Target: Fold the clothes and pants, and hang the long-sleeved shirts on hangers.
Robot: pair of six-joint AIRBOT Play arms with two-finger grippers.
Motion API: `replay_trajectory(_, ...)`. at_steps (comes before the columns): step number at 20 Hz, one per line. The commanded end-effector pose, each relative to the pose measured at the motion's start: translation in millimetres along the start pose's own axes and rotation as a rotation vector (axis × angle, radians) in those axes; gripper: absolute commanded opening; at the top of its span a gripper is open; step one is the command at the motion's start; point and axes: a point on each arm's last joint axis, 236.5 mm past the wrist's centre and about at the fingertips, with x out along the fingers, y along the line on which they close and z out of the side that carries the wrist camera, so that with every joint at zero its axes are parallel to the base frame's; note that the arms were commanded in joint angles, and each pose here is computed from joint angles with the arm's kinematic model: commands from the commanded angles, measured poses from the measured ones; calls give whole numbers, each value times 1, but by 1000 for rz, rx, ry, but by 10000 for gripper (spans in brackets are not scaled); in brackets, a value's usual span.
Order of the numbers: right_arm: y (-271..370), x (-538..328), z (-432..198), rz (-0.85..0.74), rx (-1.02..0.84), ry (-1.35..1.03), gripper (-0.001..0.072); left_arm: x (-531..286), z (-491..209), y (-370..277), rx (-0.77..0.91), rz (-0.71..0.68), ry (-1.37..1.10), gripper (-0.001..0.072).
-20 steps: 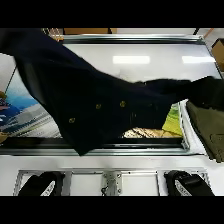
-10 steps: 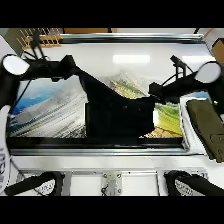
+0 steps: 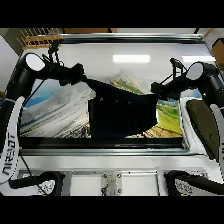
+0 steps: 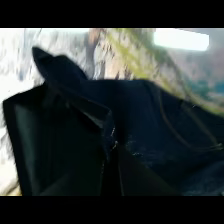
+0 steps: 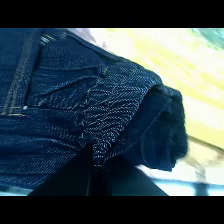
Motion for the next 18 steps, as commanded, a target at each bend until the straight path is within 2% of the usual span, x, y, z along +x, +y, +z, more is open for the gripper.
replay_trajectory(1,-29,9,-33,-124,-62,42,21,2,-70,22,31,64,58,14)
replay_trajectory(6,-56,49,-88,-159,-35,162,21,36,-187,54,-10,103,191,14)
replay_trajectory(9,-66,69,-113,-172,-29,214,21,53,-230,64,-7,115,230,14)
replay_trajectory(13,-72,82,-138,-188,-37,275,22,71,-262,78,-17,155,299,14)
replay_trajectory(18,-76,85,-137,-195,-39,262,23,76,-278,74,17,161,346,14)
